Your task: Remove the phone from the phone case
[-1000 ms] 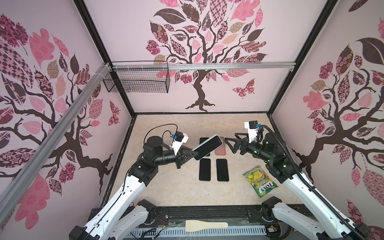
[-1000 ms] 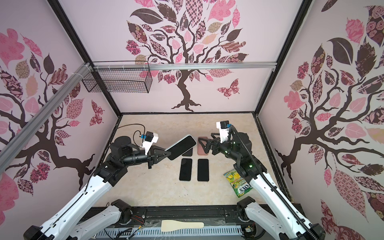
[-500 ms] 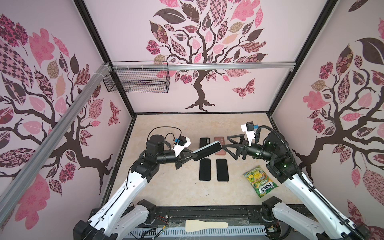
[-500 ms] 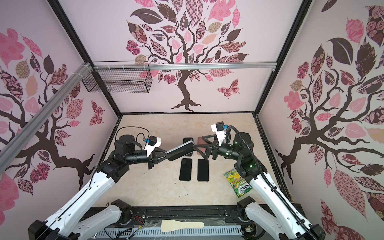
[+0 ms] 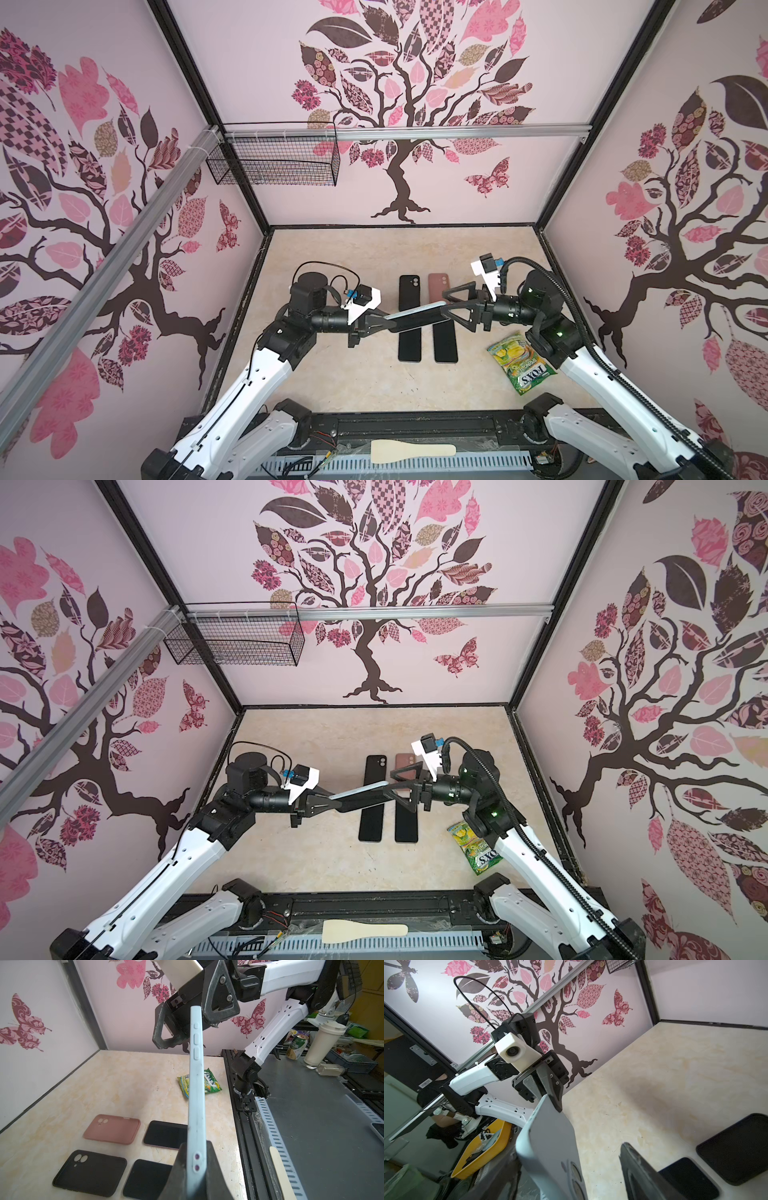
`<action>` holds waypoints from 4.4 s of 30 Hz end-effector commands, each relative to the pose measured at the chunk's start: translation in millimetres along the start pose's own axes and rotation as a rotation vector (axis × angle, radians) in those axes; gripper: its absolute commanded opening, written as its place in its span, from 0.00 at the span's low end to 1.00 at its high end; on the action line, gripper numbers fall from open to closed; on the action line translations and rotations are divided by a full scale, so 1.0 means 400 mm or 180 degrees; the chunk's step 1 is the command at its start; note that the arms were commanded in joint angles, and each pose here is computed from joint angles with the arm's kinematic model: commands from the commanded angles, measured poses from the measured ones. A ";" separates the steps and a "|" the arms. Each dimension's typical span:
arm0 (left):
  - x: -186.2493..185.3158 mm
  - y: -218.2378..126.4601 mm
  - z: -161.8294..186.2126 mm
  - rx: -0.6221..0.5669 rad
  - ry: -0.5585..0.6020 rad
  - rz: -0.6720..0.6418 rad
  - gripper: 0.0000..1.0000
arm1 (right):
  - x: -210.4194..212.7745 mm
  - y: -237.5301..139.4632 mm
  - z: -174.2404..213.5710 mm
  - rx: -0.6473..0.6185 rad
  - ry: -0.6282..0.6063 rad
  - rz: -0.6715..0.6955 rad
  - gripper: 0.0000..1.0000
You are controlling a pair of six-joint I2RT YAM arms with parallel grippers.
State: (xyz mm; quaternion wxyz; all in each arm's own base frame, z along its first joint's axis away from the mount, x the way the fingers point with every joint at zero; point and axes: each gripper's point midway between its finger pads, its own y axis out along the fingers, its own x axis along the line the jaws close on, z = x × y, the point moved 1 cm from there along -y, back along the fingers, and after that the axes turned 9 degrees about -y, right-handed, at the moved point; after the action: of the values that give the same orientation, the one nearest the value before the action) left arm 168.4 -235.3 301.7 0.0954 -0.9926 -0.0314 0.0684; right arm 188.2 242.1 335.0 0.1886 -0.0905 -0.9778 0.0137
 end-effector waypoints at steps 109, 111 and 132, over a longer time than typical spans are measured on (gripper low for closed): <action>-0.035 -0.044 -0.054 -0.0251 0.0731 -0.0320 0.00 | 0.054 -0.050 -0.152 -0.0763 -0.0459 0.0357 0.60; -0.039 -0.042 -0.052 -0.0255 0.0712 -0.0286 0.00 | 0.089 -0.038 -0.138 -0.0613 -0.0588 0.0041 0.71; -0.036 -0.040 -0.063 -0.0283 0.0755 -0.0270 0.00 | 0.029 0.025 -0.046 -0.0073 0.0163 -0.0150 0.45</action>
State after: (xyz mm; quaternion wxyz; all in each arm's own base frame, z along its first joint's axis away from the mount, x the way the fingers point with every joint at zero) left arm 164.3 -224.2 319.5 0.0789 -0.9933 -0.0826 -0.0169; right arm 181.0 253.0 352.6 0.1915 -0.0638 -0.9794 -0.0027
